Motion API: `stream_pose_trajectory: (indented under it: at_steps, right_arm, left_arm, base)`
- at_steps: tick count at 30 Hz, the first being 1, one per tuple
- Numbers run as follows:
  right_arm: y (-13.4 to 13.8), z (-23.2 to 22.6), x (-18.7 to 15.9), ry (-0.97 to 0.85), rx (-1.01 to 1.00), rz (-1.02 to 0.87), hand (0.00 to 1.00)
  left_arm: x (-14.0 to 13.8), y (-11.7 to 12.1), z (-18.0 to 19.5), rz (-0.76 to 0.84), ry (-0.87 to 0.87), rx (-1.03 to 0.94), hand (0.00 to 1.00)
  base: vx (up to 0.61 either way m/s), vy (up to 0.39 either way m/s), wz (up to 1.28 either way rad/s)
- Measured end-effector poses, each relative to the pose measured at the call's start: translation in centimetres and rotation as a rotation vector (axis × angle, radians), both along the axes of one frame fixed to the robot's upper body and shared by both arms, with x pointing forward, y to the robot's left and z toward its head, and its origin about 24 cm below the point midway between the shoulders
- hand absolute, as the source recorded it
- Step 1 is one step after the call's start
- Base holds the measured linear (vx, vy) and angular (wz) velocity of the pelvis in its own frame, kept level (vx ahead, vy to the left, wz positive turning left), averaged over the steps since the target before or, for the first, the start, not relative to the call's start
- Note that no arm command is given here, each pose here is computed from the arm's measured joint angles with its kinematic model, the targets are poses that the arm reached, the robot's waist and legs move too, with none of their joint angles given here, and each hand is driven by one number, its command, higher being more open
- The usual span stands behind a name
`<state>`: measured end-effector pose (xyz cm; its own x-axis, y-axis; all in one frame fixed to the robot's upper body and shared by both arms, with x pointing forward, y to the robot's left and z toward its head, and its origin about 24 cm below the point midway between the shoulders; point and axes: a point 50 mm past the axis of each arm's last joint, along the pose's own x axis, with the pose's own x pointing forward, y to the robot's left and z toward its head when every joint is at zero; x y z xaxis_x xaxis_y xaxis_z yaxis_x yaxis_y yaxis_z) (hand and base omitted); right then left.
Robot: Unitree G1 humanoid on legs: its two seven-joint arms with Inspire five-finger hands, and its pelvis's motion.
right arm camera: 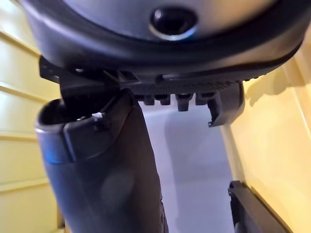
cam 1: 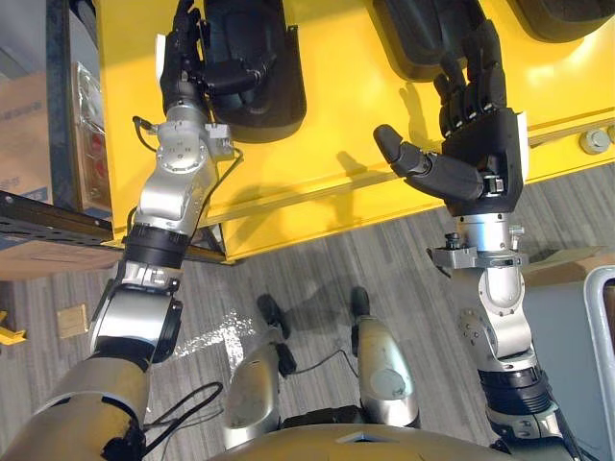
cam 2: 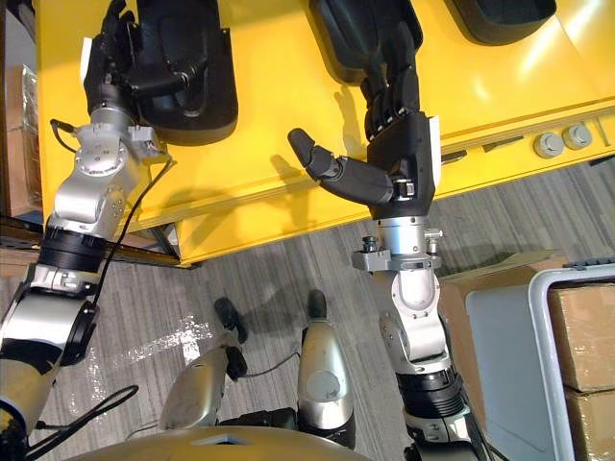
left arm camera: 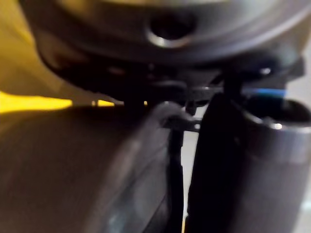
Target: Walk over and take three plastic housings, then place them on the shelf
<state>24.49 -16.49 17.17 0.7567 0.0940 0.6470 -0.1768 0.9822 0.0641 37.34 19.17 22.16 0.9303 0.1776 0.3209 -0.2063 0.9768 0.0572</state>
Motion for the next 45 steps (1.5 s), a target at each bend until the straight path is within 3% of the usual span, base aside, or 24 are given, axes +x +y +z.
stream_pose_trajectory:
  at_steps: [12, 18, 23, 29, 33, 37, 45]
  right_arm:
    - [0.1, -1.3, -0.5, 0.049, -0.028, 0.031, 1.0]
    - [0.4, -1.4, -0.6, 0.043, -0.074, 0.022, 1.0]
    - [1.1, -0.6, -0.4, -0.012, -0.174, -0.04, 1.0]
    - [2.9, 2.3, 0.0, -0.146, -0.176, 0.003, 1.0]
    - [3.0, 2.9, -0.2, -0.171, -0.159, -0.002, 1.0]
    - [3.0, 2.7, -0.3, -0.162, -0.143, -0.012, 1.0]
    - [2.6, 1.8, -0.5, -0.12, -0.128, -0.035, 1.0]
  left_arm:
    - [-2.3, 2.7, -4.8, 0.118, -0.021, -0.099, 1.0]
    - [-4.5, 3.9, -4.9, 0.165, -0.097, -0.174, 1.0]
    - [-7.3, 2.6, -1.0, 0.002, -0.339, -0.276, 1.0]
    - [-10.1, -0.2, 2.8, -0.386, -0.51, -0.35, 1.0]
    - [-9.9, -2.3, 1.4, -0.545, -0.4, -0.303, 1.0]
    - [-9.6, -3.6, -1.7, -0.574, -0.234, -0.303, 1.0]
    - [-10.1, -2.6, -4.8, -0.333, -0.129, -0.138, 1.0]
  base:
    - [0.03, -0.03, 0.05]
    - [0.01, -0.027, 0.12]
    - [0.01, -0.029, 0.19]
    - [0.02, -0.019, 0.17]
    - [-0.02, -0.013, 0.09]
    - [0.0, -0.007, 0.02]
    - [0.03, -0.023, 0.05]
